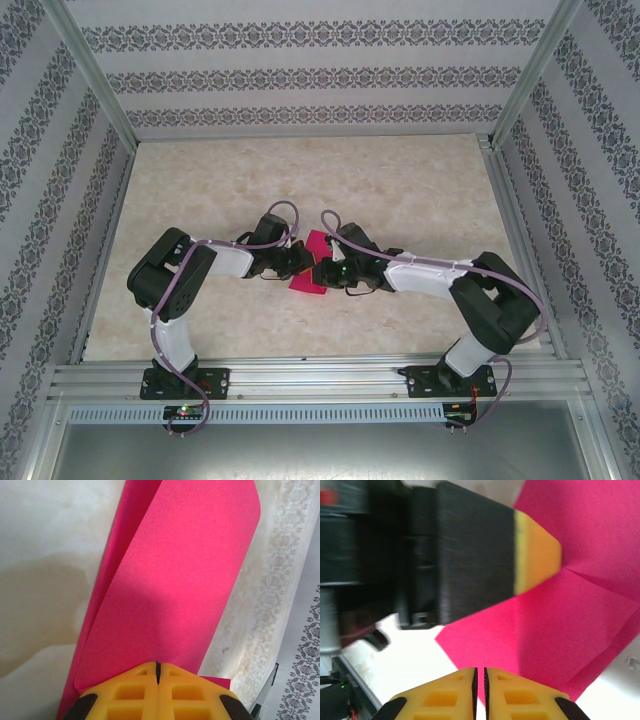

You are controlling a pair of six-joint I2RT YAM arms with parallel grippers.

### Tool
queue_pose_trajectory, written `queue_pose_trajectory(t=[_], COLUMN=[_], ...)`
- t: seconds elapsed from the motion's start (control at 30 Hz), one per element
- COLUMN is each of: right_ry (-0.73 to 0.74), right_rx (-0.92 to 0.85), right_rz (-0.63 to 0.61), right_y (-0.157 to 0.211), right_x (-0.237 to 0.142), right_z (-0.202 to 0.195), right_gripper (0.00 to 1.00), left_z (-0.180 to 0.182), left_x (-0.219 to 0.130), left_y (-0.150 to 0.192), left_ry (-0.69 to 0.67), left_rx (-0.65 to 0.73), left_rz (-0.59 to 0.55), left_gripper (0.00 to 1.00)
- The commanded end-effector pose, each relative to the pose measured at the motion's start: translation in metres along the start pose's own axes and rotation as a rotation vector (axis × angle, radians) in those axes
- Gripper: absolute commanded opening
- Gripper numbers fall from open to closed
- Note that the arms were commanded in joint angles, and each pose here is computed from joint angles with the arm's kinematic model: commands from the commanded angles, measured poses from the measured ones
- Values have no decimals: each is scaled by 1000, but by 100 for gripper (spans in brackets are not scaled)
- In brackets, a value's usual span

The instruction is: Fold a paper plane with a square sheet of paper (pick it up from the middle)

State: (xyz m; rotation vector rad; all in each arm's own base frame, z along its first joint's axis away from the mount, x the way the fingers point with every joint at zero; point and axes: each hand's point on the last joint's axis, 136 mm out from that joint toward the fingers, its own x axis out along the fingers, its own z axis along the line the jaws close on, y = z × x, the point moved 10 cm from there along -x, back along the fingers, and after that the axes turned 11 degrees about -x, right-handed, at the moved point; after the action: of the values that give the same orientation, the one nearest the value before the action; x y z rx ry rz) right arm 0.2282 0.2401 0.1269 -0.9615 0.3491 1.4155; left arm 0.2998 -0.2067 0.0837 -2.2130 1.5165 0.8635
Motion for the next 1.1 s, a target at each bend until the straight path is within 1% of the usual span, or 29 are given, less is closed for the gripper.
queue_pose_trajectory(t=[0.0, 0.2, 0.57, 0.87, 1.07], right_ry=[-25, -13, 22, 48, 75], right_rx=[55, 76, 98, 134, 150], right_rz=[23, 72, 115, 175, 191], right_y=[-7, 0, 12, 29, 42], right_x=[6, 13, 16, 23, 19], right_z=[2, -4, -15, -28, -35], right_gripper=[15, 15, 16, 17, 17], left_z=[20, 19, 20, 22, 24], left_x=[4, 4, 4, 4, 4], left_y=[7, 8, 8, 9, 9], left_ry=[-80, -77, -86, -92, -100], left_rx=[-17, -11, -11, -11, -14], left_rz=[36, 44, 50, 47, 47], left_gripper=[3, 4, 4, 4, 3])
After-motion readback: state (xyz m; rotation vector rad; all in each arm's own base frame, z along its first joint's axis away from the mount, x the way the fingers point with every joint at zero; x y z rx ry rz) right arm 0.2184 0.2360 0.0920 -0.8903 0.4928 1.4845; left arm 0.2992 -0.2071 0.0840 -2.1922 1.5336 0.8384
